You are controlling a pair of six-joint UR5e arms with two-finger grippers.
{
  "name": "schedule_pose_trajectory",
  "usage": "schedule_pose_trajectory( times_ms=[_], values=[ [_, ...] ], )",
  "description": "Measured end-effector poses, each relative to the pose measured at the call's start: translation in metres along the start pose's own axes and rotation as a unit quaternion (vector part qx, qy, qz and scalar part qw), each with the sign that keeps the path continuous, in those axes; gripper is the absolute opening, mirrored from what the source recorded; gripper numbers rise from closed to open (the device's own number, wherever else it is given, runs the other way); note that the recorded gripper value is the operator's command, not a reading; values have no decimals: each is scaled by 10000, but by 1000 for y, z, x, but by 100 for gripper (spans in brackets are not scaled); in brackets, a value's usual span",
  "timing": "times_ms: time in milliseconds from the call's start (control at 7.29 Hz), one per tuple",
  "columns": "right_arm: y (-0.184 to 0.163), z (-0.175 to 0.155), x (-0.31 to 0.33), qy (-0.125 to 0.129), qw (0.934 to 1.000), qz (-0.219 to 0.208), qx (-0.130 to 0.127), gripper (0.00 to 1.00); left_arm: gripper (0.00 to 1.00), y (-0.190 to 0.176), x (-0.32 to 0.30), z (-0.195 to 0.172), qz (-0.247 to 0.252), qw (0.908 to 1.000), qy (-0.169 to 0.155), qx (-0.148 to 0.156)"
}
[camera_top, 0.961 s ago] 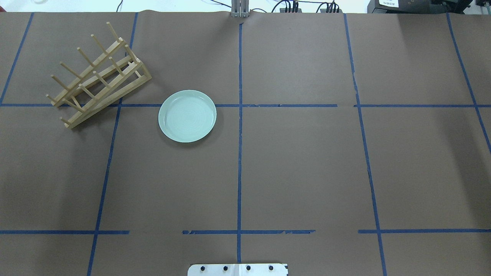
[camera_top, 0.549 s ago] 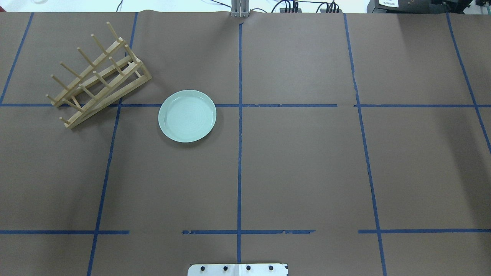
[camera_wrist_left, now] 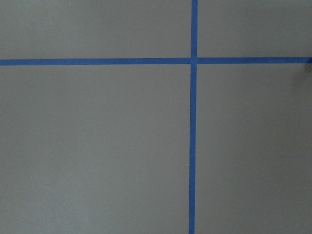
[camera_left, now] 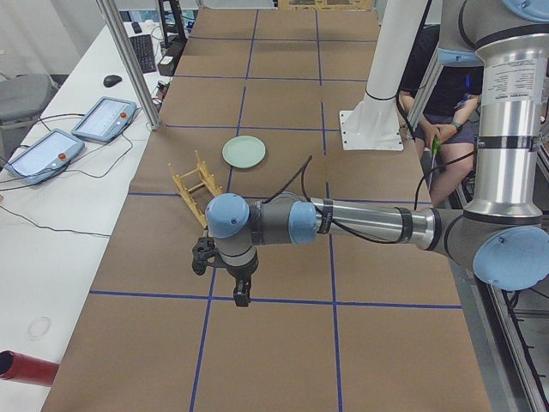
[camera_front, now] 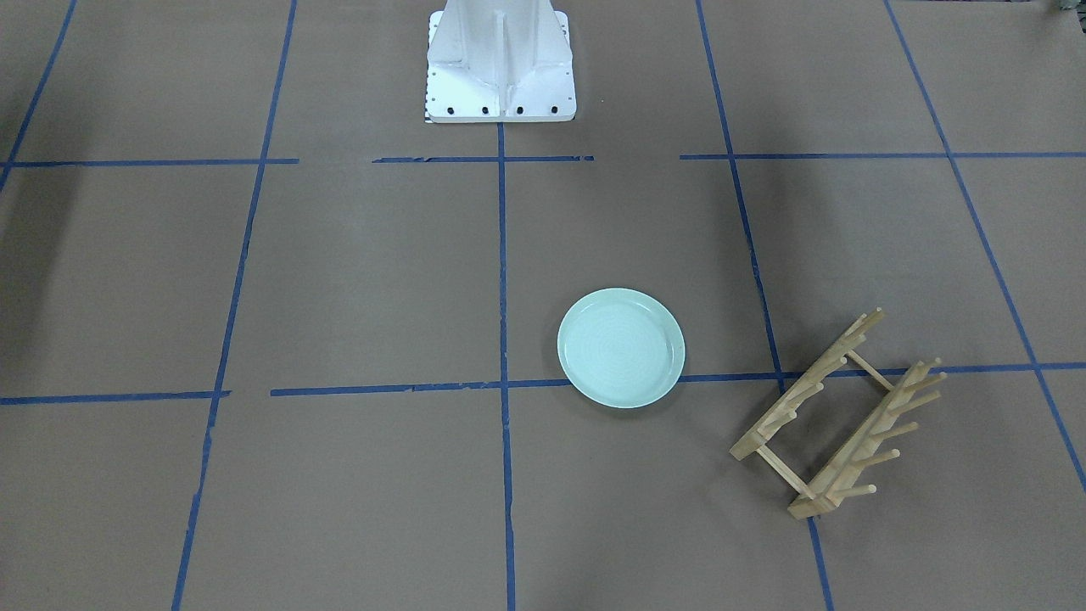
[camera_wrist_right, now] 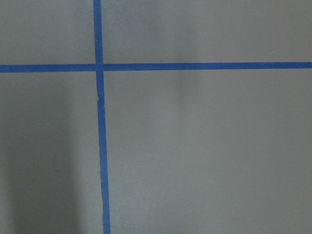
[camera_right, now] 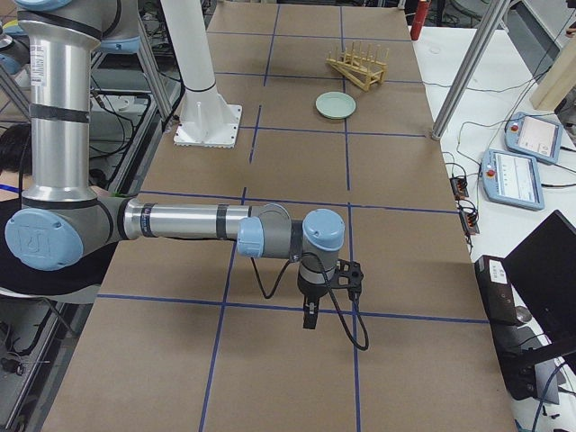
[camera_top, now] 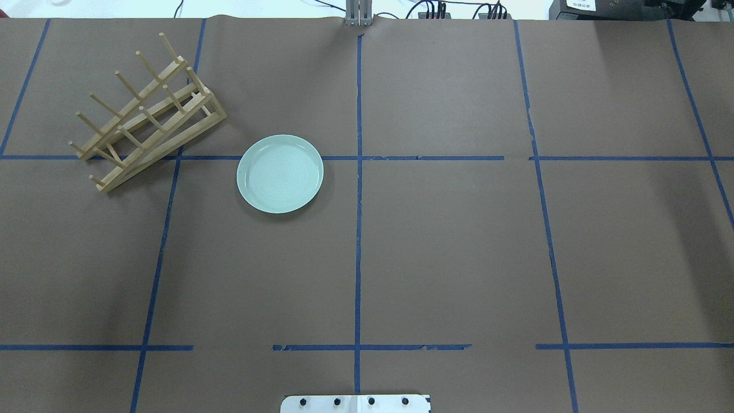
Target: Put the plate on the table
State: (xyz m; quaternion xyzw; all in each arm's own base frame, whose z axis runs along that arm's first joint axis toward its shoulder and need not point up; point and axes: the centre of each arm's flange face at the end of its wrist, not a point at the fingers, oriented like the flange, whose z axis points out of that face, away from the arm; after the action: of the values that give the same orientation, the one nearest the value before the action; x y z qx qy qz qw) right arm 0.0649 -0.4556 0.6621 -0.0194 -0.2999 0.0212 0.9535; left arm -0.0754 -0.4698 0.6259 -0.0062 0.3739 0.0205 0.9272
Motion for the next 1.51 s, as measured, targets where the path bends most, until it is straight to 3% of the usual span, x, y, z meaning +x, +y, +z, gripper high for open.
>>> schedule_pose_trajectory(
  times_ms=[549, 1235, 1510],
  values=[
    [0, 0, 0, 0, 10000, -1, 2, 100, 100, -4, -4, 5, 74, 10000, 1, 65],
    [0, 0, 0, 0, 10000, -1, 1, 100, 100, -1, -44, 49, -14, 9999, 102, -16],
    [0, 0, 0, 0, 10000, -3, 2, 100, 100, 4, -42, 54, -80, 9991, 408, -43]
  ],
)
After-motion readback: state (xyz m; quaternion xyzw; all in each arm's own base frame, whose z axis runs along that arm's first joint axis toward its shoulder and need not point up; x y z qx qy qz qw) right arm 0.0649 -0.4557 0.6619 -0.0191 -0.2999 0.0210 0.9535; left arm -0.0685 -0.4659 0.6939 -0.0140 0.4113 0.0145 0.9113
